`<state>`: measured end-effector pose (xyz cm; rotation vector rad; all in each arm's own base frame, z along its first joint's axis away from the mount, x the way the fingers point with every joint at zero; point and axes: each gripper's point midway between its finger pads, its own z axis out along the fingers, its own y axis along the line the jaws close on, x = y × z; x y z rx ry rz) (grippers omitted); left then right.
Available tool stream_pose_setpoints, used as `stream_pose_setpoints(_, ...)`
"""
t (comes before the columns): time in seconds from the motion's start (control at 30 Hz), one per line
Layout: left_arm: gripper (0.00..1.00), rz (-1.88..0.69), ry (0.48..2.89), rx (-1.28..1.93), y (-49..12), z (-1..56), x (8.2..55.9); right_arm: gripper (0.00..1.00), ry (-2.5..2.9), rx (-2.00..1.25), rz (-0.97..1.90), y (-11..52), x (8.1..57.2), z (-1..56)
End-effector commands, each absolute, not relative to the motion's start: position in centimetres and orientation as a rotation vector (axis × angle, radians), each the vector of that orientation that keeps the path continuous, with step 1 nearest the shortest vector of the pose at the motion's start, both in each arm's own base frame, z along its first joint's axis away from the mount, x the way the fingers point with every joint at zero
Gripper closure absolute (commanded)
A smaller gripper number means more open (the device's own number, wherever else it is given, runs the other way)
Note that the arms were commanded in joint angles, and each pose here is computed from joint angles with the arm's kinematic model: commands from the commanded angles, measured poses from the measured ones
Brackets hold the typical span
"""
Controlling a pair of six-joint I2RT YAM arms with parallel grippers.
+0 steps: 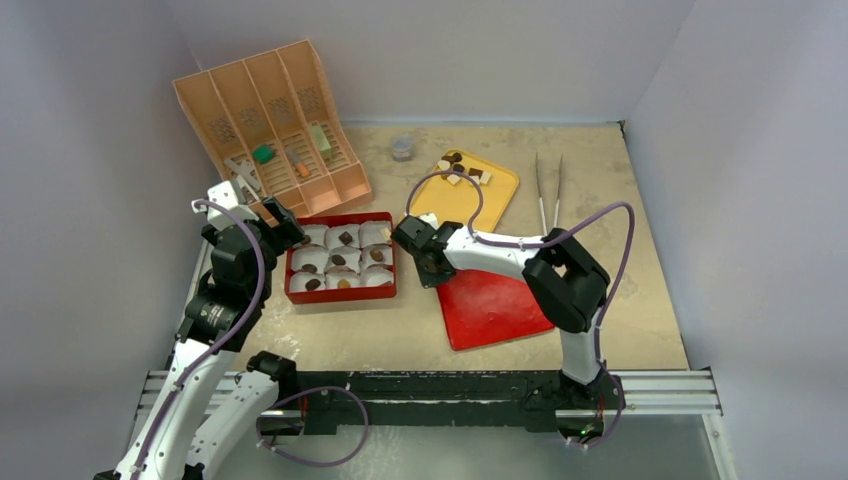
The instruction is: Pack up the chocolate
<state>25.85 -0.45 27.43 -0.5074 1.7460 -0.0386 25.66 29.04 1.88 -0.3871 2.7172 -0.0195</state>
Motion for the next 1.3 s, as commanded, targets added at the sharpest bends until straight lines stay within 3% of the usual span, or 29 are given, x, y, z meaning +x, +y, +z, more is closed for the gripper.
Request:
stream_pose_setpoints(0.0, 0.17, -0.063, 1.696, -0.502, -0.6, 29.2, 26.1, 0.99, 2.706, -0.374, -0.053, 28.6, 25.5, 2.7)
stream_pose_setpoints(0.27, 0.17, -0.155, 1.696, -0.435, -2.4, 29.5, 26.8, 1.0, 2.636, -0.471, 0.082, 28.5, 24.7, 7.9)
stream_pose_setpoints(0.47, 0.2, -0.378, 1.612, -0.136, -7.4, 29.6, 26.8, 1.0, 2.607, -0.597, 0.254, 28.0, 22.0, 11.9)
stream_pose_setpoints(0.63, 0.29, -0.585, 1.397, 0.271, -12.9, 32.0, 24.1, 1.0, 2.565, -0.643, 0.419, 27.1, 19.4, 15.4)
stream_pose_setpoints(1.0, 0.38, -0.586, 0.978, 1.168, -20.0, 29.2, 19.1, 1.0, 2.38, -0.76, 0.775, 26.6, 14.7, 22.3)
stream_pose_setpoints(1.27, 0.45, -0.649, 0.946, 1.567, -22.6, 24.0, 18.9, 1.0, 2.278, -0.867, 0.946, 27.4, 12.8, 25.5)
